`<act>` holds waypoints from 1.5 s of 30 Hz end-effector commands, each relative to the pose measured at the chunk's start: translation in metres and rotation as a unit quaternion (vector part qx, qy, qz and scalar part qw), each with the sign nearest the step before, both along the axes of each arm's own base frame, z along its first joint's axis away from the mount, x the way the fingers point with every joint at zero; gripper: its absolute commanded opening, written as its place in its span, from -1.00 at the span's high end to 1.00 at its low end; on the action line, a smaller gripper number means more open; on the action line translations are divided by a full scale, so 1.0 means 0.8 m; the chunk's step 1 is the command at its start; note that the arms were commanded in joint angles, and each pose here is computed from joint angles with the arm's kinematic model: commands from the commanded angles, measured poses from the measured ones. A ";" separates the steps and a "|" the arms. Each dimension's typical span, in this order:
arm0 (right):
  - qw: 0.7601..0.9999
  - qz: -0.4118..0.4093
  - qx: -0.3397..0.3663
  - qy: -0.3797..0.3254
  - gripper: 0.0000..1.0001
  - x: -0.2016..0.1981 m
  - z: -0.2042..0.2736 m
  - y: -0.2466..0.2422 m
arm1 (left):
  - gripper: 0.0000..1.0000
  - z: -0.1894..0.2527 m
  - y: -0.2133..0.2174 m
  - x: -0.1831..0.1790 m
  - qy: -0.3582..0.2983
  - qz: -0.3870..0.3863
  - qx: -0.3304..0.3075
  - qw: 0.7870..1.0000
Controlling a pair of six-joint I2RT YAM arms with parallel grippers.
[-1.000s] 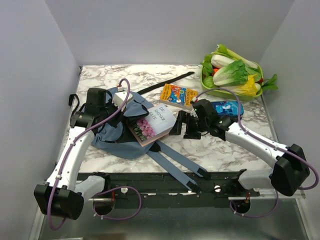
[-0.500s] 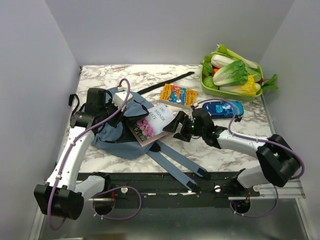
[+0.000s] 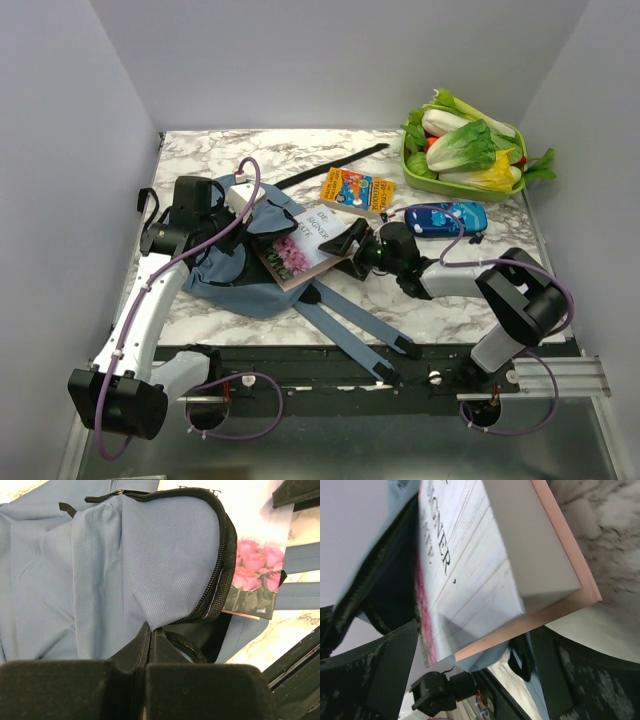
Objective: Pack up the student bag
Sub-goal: Place the book in the student bag.
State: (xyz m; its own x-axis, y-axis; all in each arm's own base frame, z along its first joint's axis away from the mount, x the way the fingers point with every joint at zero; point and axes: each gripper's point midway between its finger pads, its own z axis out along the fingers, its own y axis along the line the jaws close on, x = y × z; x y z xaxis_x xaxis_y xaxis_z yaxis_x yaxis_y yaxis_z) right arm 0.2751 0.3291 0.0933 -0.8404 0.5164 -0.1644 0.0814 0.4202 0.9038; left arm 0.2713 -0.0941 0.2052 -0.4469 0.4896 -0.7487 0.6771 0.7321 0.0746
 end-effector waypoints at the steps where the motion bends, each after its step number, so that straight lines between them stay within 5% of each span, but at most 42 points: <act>1: 0.996 -0.037 0.035 -0.067 -1.00 0.043 0.047 0.013 | 1.00 0.012 -0.007 0.000 -0.016 -0.013 -0.012 1.000; 4: 0.995 -0.042 0.041 -0.079 -0.98 0.050 0.054 0.018 | 1.00 0.017 -0.006 -0.002 -0.019 -0.013 -0.011 1.000; 9: 0.993 -0.027 0.047 -0.102 -0.54 0.051 0.068 0.034 | 1.00 0.005 -0.006 -0.007 -0.004 -0.013 -0.011 1.000; 13: 0.995 -0.006 -0.003 -0.098 -0.38 0.054 0.060 0.054 | 1.00 -0.022 -0.012 -0.010 0.030 -0.005 -0.024 0.999; 15: 0.993 0.000 -0.037 -0.108 -0.36 0.055 0.056 0.059 | 0.75 -0.031 -0.015 -0.011 0.048 -0.001 -0.024 0.999; 16: 0.993 0.003 -0.050 -0.108 -0.35 0.056 0.059 0.063 | 0.44 -0.038 -0.016 -0.008 0.063 0.001 -0.022 0.998; 19: 0.991 0.006 -0.081 -0.106 -0.32 0.055 0.053 0.066 | 0.33 -0.043 -0.016 -0.003 0.075 0.010 -0.022 0.997; 24: 0.990 0.003 -0.110 -0.088 -0.32 0.051 0.037 0.061 | 0.16 -0.018 -0.024 0.016 0.007 0.024 -0.015 1.000; 31: 0.988 0.008 -0.139 -0.070 -0.36 0.042 0.023 0.058 | -0.38 -0.019 -0.057 0.017 -0.021 0.006 0.001 1.000; 33: 0.987 0.007 -0.142 -0.069 -0.38 0.038 0.020 0.055 | -0.40 -0.019 -0.063 0.020 -0.024 0.007 -0.001 1.000; 41: 0.987 0.008 -0.151 -0.058 -0.45 0.029 0.013 0.046 | 0.11 -0.049 -0.061 0.037 -0.018 0.015 0.025 0.999; 42: 0.987 0.008 -0.152 -0.056 -0.45 0.029 0.012 0.045 | 0.23 -0.051 -0.060 0.039 -0.022 0.012 0.032 0.999; 43: 0.986 0.009 -0.156 -0.050 -0.45 0.026 0.010 0.043 | 0.61 -0.054 -0.056 0.041 -0.025 0.014 0.040 0.999; 45: 0.986 0.007 -0.160 -0.040 -0.41 0.024 0.004 0.039 | 1.00 -0.050 -0.054 0.044 -0.036 0.015 0.047 0.998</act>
State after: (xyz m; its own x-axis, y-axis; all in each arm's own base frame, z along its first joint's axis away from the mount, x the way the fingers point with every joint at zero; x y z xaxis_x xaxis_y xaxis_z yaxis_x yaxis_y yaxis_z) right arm 0.3068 0.3730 0.1172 -0.8116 0.4452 -0.3783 -0.0236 0.6220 0.7826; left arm 0.2974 -0.1459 0.1661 -0.4339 0.5163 -0.7384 0.6714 0.7318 0.1172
